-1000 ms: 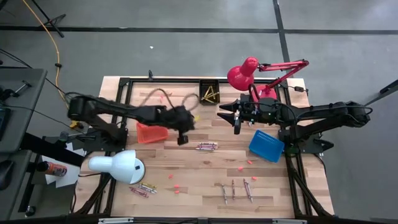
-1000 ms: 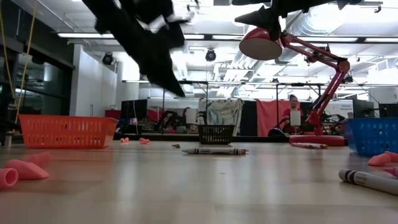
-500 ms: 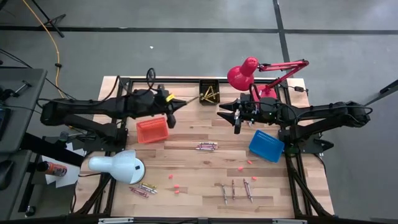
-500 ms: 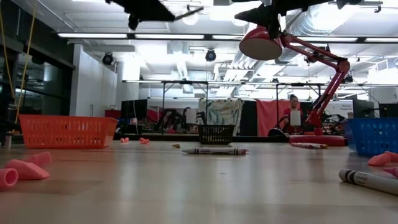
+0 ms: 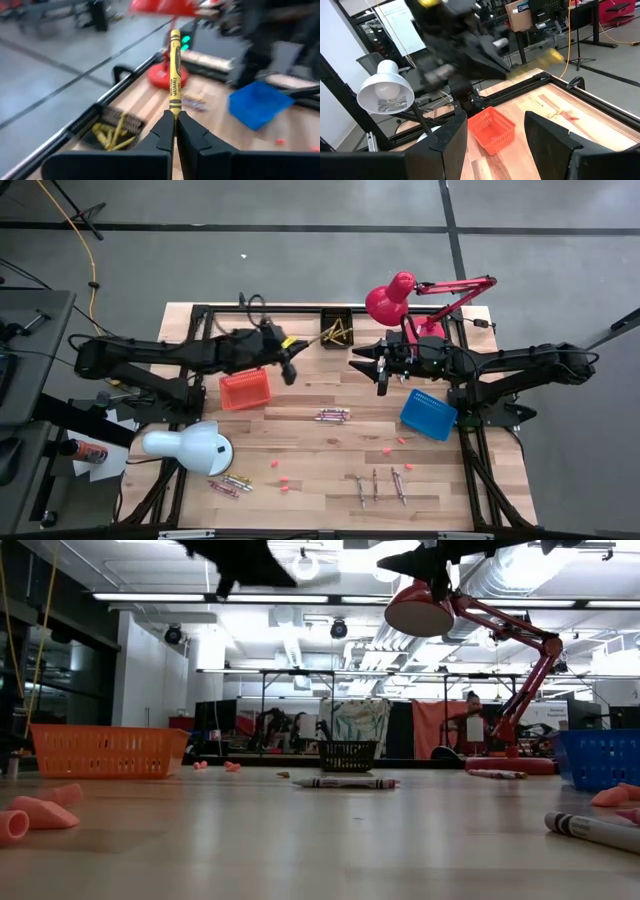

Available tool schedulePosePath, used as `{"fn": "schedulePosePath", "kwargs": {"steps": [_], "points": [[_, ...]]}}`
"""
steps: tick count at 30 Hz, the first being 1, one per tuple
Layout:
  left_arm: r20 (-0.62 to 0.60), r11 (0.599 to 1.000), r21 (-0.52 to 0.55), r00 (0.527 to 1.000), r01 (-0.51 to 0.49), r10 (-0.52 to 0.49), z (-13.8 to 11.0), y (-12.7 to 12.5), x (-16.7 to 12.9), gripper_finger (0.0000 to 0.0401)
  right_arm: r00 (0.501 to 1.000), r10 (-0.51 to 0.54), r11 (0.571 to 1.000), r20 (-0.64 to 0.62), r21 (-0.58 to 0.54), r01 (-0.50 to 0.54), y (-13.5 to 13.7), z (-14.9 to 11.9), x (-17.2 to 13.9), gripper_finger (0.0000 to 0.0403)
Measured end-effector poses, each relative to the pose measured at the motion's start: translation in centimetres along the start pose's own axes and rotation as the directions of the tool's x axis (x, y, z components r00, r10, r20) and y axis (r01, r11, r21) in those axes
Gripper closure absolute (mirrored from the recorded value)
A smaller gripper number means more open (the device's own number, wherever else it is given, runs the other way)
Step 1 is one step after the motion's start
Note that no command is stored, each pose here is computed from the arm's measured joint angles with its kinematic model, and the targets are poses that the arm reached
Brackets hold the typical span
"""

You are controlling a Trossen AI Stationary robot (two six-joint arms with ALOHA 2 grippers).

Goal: Sort crayons

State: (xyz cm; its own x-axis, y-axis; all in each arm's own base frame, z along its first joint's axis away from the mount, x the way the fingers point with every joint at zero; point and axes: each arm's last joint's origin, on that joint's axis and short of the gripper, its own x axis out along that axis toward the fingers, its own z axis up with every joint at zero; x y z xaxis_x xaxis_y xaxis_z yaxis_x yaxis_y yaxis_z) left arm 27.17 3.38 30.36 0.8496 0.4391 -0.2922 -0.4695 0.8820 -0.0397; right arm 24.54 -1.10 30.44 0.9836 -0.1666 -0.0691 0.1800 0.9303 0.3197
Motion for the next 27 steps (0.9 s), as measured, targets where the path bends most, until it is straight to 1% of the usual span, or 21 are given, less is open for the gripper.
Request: {"fn": "schedulePosePath", "kwargs": {"steps": [3, 6, 10, 13, 16, 19, 22, 24, 27], "points": [[-0.023, 0.997, -0.063, 0.998, -0.055, 0.053, -1.3, 0.7, 3.3, 0.0401, 1.000, 0.006, 1.000, 0.013, 0.005, -0.006, 0.1, 0.1, 0.0, 0.0213], [-0.040, 0.988, -0.140, 0.997, -0.064, 0.059, -3.1, 2.0, 7.4, 0.0401, 0.999, 0.015, 1.000, 0.034, 0.004, -0.015, 0.2, 0.3, 0.0, 0.0213], [-0.124, 0.967, -0.229, 0.989, -0.113, 0.086, -5.1, 4.3, 12.2, 0.0401, 0.998, 0.004, 1.000, 0.067, 0.007, -0.004, 0.2, 0.6, 0.0, 0.0213], [-0.172, 0.944, -0.301, 0.981, -0.135, 0.086, -6.0, 6.0, 15.2, 0.0401, 0.996, -0.017, 1.000, 0.083, 0.009, 0.016, 0.2, 0.7, 0.0, 0.0213], [-0.206, 0.930, -0.336, 0.975, -0.148, 0.081, -6.6, 7.3, 17.4, 0.0401, 0.995, -0.021, 1.000, 0.093, 0.011, 0.020, 0.2, 0.8, -0.1, 0.0213], [-0.210, 0.924, -0.363, 0.977, -0.123, 0.047, -6.6, 8.0, 18.3, 0.0401, 0.995, -0.019, 1.000, 0.098, 0.012, 0.018, 0.2, 0.8, -0.1, 0.0213], [-0.193, 0.919, -0.394, 0.980, -0.033, -0.047, -5.6, 8.0, 17.9, 0.0401, 0.995, -0.019, 1.000, 0.098, 0.017, 0.018, 0.2, 0.8, -0.1, 0.0213], [-0.169, 0.927, -0.374, 0.981, 0.029, -0.099, -4.4, 7.6, 16.9, 0.0401, 0.995, -0.016, 1.000, 0.095, 0.018, 0.015, 0.2, 0.8, -0.1, 0.0213], [-0.141, 0.945, -0.305, 0.976, 0.120, -0.169, -2.7, 6.5, 14.6, 0.0401, 0.998, -0.023, 1.000, 0.067, 0.008, 0.023, 0.1, 0.5, 0.0, 0.0213]]}}
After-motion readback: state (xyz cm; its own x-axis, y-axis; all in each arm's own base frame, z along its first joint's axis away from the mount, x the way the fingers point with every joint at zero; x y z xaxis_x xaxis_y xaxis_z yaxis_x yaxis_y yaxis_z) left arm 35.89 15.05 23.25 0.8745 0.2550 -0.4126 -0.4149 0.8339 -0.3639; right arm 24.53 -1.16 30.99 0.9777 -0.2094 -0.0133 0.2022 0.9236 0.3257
